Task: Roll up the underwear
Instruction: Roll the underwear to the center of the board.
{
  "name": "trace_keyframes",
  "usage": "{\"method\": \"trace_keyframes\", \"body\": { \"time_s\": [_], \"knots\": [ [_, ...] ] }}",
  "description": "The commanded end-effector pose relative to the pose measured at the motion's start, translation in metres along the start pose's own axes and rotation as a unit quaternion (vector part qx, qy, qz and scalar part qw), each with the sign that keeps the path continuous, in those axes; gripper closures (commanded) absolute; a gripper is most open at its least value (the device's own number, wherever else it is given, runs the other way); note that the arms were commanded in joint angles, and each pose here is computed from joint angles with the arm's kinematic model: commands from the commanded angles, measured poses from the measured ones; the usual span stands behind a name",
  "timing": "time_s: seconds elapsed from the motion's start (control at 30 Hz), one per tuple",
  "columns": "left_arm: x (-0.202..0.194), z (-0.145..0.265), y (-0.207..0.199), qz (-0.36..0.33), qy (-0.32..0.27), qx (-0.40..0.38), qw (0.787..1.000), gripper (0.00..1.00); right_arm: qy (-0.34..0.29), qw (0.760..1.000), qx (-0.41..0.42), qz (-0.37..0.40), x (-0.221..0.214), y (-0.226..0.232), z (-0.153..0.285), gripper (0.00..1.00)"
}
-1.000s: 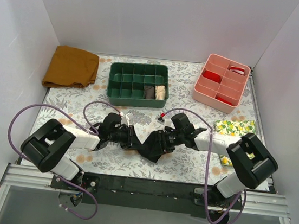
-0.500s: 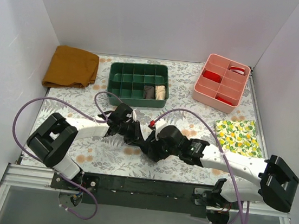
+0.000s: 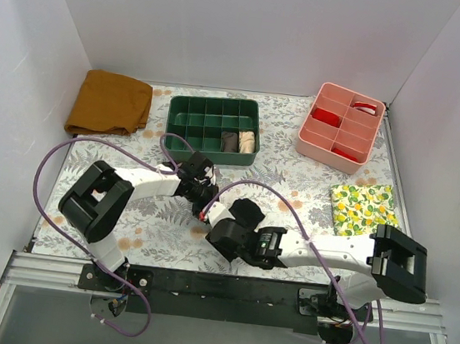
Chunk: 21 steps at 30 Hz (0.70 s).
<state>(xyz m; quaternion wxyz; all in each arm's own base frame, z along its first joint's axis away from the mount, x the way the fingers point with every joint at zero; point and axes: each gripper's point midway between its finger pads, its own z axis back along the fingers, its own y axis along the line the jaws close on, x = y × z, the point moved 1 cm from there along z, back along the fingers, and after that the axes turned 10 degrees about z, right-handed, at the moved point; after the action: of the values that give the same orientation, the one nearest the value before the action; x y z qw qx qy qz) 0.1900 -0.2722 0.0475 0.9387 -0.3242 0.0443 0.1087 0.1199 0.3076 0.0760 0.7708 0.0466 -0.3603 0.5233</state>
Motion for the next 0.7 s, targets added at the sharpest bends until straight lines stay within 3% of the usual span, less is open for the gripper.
{"method": "trace_keyframes", "body": {
  "time_s": [0.0, 0.47, 0.57, 0.67],
  "knots": [
    [-0.009, -0.003, 0.019, 0.008, 0.021, 0.043, 0.999, 1.0, -0.001, 0.998, -0.051, 0.023, 0.011, -0.006, 0.0, 0.36],
    [-0.011, -0.005, 0.015, -0.006, 0.041, 0.033, 0.999, 1.0, 0.101, 0.988, -0.107, 0.048, -0.046, -0.005, -0.025, 0.37],
    [-0.011, -0.006, 0.015, -0.005, 0.042, 0.033, 0.999, 1.0, 0.109, 0.988, -0.101, 0.04, -0.056, -0.002, -0.027, 0.47],
    [-0.01, -0.005, 0.014, -0.006, 0.039, 0.032, 0.999, 1.0, 0.115, 0.988, -0.097, 0.026, -0.064, 0.001, -0.028, 0.63]
  ]
}}
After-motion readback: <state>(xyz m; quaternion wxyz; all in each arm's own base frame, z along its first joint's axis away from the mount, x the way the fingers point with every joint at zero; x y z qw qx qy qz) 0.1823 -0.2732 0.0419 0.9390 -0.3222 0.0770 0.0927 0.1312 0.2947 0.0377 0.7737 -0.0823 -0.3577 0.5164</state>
